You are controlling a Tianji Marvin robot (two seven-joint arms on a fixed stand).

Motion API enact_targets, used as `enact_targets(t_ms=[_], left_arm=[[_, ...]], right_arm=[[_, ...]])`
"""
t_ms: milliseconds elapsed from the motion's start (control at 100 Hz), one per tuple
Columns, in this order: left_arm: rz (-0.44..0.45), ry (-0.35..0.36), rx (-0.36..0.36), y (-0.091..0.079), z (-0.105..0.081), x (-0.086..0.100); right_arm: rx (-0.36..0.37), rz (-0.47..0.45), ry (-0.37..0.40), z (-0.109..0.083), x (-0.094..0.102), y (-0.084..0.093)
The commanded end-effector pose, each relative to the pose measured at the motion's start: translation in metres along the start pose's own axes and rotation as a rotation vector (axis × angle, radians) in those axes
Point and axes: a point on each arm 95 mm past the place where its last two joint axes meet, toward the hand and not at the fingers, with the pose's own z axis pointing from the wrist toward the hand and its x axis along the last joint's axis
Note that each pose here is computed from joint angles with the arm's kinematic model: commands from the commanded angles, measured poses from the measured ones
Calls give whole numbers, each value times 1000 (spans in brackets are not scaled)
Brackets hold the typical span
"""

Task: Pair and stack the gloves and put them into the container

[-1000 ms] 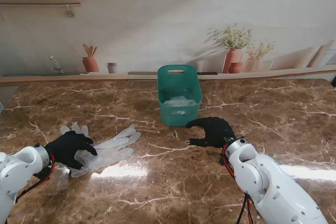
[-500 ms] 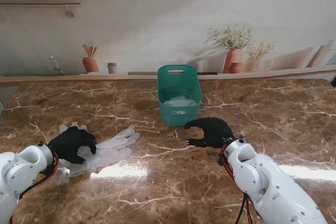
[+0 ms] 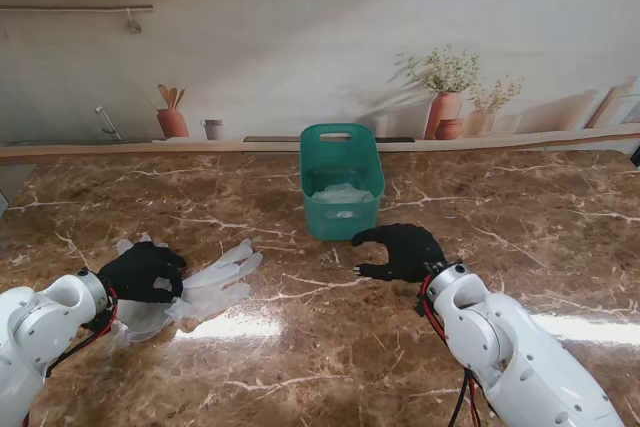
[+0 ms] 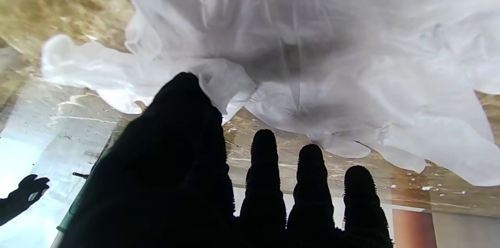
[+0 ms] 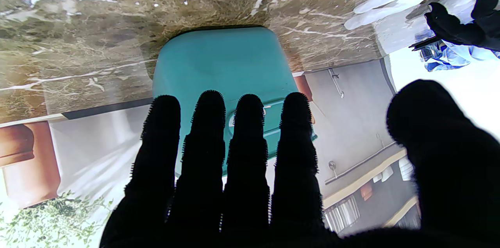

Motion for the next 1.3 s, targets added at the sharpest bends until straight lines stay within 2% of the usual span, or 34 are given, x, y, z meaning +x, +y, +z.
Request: enact_targets(t_ms=[0, 160, 380, 590, 700, 920, 1200, 1290], left_arm=[[-26, -1, 7, 4, -2, 6], [-85, 7, 84, -9, -5, 19], [-210, 37, 182, -28, -2, 44], [-307, 110, 225, -44, 4, 76], [-340, 141, 246, -51, 7, 96], [-391, 212, 244, -58, 12, 125], [-417, 297, 214, -61, 15, 149], [-416, 323, 213, -64, 12, 154]], right_arm=[[20, 10, 0, -1, 2, -5], [-2, 5, 12, -2, 7, -5], [-98, -16, 44, -4, 27, -7], [-70, -11, 89, -4, 58, -22], [-41, 45, 92, -1, 75, -33], [10, 125, 101, 10, 98, -46], [-21, 205, 99, 19, 115, -46], [-65, 208, 103, 18, 117, -42]])
